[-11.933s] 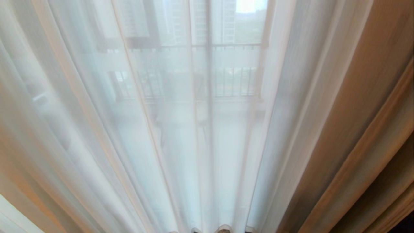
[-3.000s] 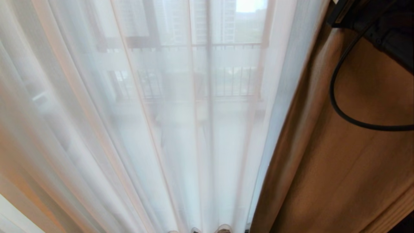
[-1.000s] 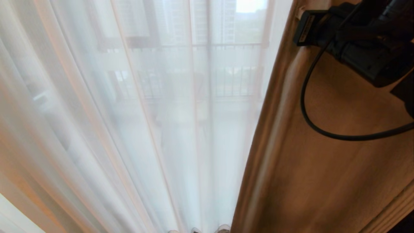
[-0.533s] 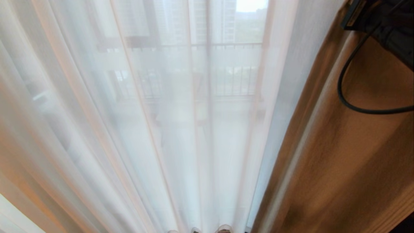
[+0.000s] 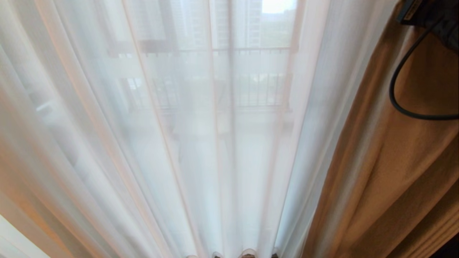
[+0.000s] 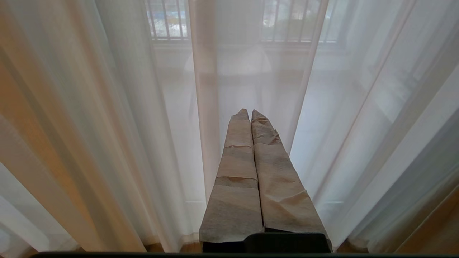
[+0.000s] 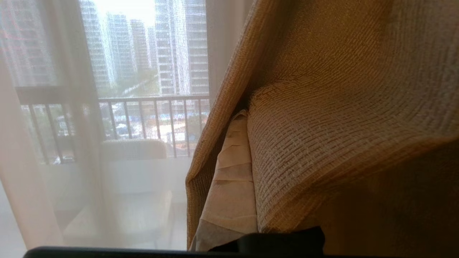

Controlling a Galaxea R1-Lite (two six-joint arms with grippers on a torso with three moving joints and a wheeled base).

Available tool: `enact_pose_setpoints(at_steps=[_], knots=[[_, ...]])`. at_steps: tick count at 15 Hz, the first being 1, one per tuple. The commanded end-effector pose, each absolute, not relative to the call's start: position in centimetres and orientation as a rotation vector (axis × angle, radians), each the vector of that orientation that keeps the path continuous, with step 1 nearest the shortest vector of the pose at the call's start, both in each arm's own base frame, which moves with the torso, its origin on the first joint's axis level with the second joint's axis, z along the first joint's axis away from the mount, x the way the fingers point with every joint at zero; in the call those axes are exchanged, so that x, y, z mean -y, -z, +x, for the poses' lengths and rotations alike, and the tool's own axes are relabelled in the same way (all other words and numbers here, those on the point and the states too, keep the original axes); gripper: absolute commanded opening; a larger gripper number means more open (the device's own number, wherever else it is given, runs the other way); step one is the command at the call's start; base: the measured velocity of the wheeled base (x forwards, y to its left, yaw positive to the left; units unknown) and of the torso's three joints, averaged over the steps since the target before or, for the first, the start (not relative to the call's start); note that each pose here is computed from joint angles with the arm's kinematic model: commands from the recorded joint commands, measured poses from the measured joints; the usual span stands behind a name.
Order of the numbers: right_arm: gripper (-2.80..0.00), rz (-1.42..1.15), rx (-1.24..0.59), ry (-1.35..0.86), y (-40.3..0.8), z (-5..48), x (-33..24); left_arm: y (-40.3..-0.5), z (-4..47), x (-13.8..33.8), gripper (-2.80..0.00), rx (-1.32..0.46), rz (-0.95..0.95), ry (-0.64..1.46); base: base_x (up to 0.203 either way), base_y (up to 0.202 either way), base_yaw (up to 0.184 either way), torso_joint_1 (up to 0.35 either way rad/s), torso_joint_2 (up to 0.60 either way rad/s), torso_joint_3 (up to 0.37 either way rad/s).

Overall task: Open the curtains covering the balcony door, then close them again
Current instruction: Close the outer curtains on both sides

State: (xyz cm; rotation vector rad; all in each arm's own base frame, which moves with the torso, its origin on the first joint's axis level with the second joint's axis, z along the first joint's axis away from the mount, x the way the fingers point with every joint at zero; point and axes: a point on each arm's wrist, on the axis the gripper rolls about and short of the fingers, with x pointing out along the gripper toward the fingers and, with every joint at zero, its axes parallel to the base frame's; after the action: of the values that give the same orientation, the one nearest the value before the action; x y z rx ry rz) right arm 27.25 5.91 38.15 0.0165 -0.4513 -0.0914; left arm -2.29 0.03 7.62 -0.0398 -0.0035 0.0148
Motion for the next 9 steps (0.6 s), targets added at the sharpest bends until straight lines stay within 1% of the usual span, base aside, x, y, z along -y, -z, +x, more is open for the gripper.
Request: enact_pose_setpoints(at_steps=[1, 2, 5, 9], knots=[[-2.80, 0.019, 0.461, 0.094, -38.5, 26.7, -5.8, -7.6, -2.3, 0.0, -2.80, 0.005, -0.040, -0.015, 0.000, 0.000, 0.000, 0.000, 0.00, 0.000], [0.00, 0.020, 0.465, 0.093, -38.6, 26.4, -5.7, -7.6, -2.3, 0.0, -2.80, 0.004, -0.040, -0.015, 0.000, 0.000, 0.000, 0.000, 0.00, 0.000], [0.00, 0.021, 0.470, 0.090, -38.8, 25.6, -5.5, -7.6, -2.3, 0.0, -2.80, 0.003, -0.040, -0.015, 0.000, 0.000, 0.000, 0.000, 0.00, 0.000], [0.00, 0.020, 0.471, 0.090, -39.3, 22.0, -4.7, -7.6, -2.3, 0.0, -2.80, 0.004, -0.040, -0.015, 0.000, 0.000, 0.000, 0.000, 0.00, 0.000]])
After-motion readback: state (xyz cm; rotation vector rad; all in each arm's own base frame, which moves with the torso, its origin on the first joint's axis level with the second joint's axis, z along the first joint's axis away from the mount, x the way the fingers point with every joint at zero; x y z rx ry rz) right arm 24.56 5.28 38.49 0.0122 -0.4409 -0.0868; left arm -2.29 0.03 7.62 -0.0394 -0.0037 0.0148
